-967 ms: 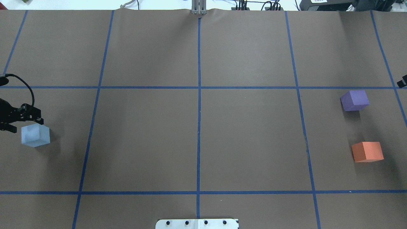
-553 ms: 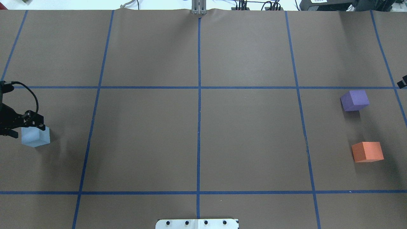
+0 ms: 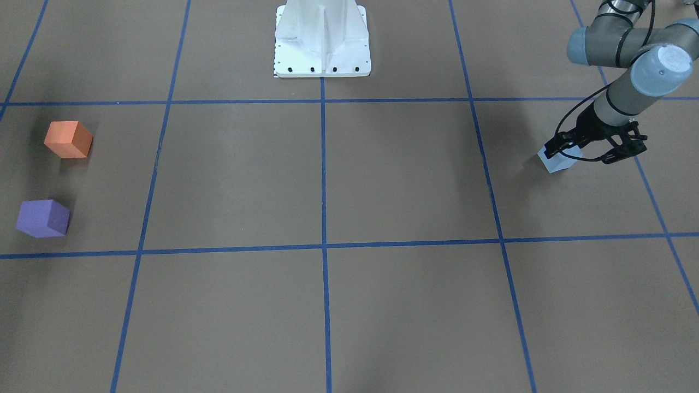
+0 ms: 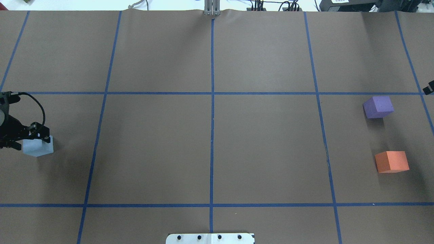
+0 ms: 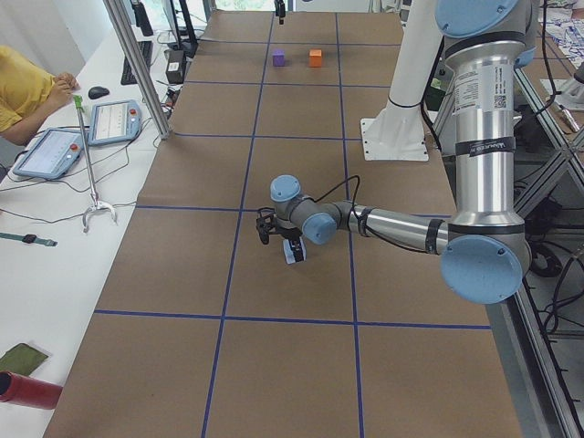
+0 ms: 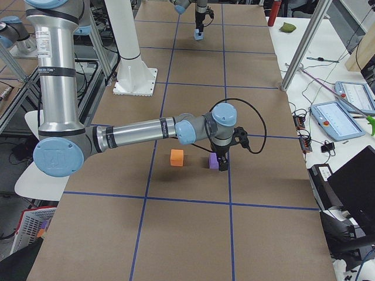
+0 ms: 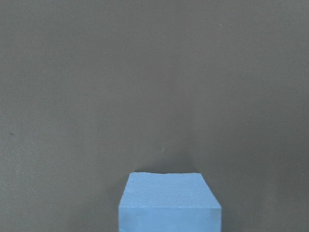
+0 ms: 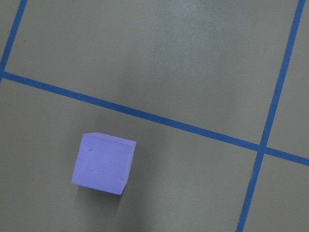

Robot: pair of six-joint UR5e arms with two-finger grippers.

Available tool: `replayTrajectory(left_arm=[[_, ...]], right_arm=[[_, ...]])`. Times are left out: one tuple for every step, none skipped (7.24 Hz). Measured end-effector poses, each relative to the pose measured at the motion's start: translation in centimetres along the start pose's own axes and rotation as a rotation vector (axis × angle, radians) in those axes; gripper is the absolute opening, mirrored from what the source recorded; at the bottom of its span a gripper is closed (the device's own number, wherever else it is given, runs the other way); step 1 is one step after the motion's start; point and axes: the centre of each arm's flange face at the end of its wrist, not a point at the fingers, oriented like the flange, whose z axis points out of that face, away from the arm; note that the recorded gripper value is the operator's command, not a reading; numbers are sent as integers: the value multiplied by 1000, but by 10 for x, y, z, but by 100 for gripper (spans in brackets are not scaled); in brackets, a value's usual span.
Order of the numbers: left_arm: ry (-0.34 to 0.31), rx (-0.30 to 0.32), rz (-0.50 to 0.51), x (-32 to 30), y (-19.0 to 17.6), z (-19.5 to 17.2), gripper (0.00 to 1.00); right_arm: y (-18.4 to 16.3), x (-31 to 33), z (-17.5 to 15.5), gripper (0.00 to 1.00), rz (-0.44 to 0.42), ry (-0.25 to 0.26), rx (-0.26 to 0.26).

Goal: Place blue block between orange and purple blocks
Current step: 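Close the left gripper on the light blue cube, then carry the light blue cube toward the table center with the left gripper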

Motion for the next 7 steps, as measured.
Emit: replayTrajectory(left_arm=[[-6, -3, 4, 2, 1, 5, 99], [-13, -5, 6, 4, 0, 10, 97], [-21, -7, 7, 4, -2, 17, 85], [-25, -8, 8, 5, -4, 21, 42], [-28, -10, 8, 5, -5, 24, 0], [-28, -12, 12, 8, -4, 25, 0], [-16, -12, 27, 20, -4, 23, 0]], right_arm=[[0, -1, 1, 100, -1, 0, -1], [0, -1, 1, 100, -1, -1, -2], [0, -1, 1, 100, -2, -1, -3], [0, -2, 2, 100, -3, -1, -5], [0, -2, 3, 100, -3, -1, -6], [0, -2, 3, 100, -4, -2, -7], [0, -2, 3, 100, -4, -2, -7]])
